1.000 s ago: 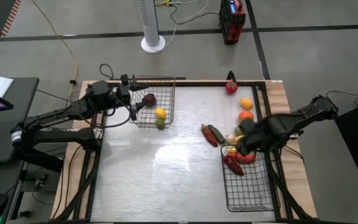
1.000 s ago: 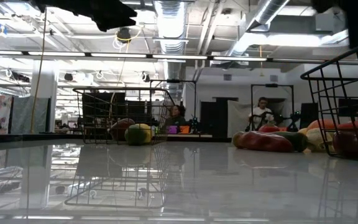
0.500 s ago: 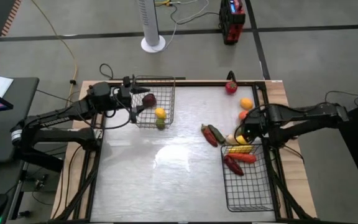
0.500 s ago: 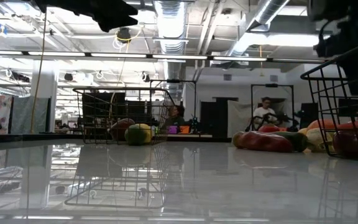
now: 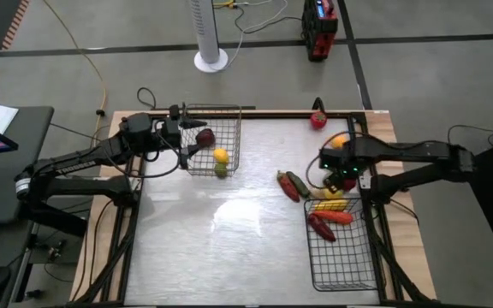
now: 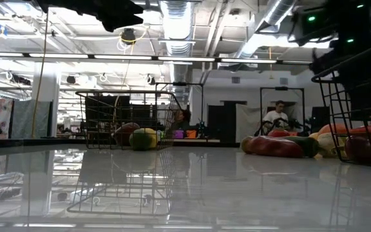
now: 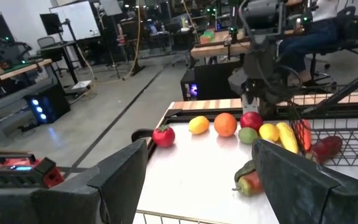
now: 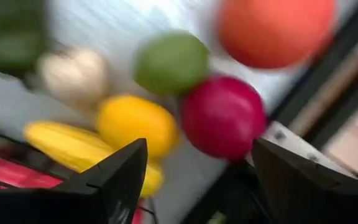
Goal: Sort produce into baskets
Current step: Put the red bell pepper into the right wire basket
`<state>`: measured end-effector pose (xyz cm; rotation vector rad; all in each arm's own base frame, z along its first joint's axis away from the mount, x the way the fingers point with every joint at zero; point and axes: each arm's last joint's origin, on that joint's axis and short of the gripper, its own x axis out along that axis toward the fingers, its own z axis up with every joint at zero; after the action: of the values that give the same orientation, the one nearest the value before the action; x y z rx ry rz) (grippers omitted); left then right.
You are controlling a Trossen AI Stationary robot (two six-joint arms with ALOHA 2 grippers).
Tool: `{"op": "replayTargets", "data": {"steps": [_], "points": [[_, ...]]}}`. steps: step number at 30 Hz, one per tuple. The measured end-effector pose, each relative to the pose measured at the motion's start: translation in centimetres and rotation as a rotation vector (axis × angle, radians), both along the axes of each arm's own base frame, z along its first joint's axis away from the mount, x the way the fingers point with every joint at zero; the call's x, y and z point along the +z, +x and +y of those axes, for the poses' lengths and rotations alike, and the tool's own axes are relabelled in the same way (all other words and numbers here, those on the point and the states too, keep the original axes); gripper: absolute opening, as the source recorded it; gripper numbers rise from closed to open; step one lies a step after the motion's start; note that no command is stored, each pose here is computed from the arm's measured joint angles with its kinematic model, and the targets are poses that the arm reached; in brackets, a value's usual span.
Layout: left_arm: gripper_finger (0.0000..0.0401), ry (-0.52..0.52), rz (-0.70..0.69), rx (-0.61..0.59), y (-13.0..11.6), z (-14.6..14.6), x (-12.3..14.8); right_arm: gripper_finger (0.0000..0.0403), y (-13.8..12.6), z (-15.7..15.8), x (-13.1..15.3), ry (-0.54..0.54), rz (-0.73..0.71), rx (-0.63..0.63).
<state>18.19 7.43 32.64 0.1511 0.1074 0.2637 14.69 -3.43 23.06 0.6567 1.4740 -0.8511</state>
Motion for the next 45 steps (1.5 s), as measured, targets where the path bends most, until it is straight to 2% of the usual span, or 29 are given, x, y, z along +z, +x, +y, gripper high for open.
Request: {"op": "replayTargets", "data": {"steps": [9, 14, 22, 29, 35, 45], "points": [[0.0279, 0.005, -0.001, 0.005, 0.0, 0.0, 0.0, 0.0327, 8.0, -1.6, 0.1, -0.023, -0.148, 0.194], [0.0279, 0.008, 0.014, 0.009, 0.0, 0.0, -0.1, 0.0327, 12.4, -1.7, -1.8, 0.015, -0.179, 0.295], [0.0279, 0.006, 0.026, 0.01, 0.0, 0.0, -0.2, 0.0327, 17.7, -0.5, -2.9, -0.014, -0.166, 0.457], [0.0279, 0.007, 0.027, 0.016, 0.0, 0.0, -0.2, 0.0327, 19.0, -0.7, -5.3, -0.104, -0.023, 0.47], [0.0279, 0.017, 0.03, 0.018, 0.0, 0.1, -0.2, 0.0323, 19.3, -0.7, -6.6, -0.088, 0.009, 0.462], [0.0279, 0.017, 0.032, 0.03, -0.1, 0.1, -0.3, 0.0279, 19.6, -0.7, -7.1, -0.061, 0.003, 0.469]]}}
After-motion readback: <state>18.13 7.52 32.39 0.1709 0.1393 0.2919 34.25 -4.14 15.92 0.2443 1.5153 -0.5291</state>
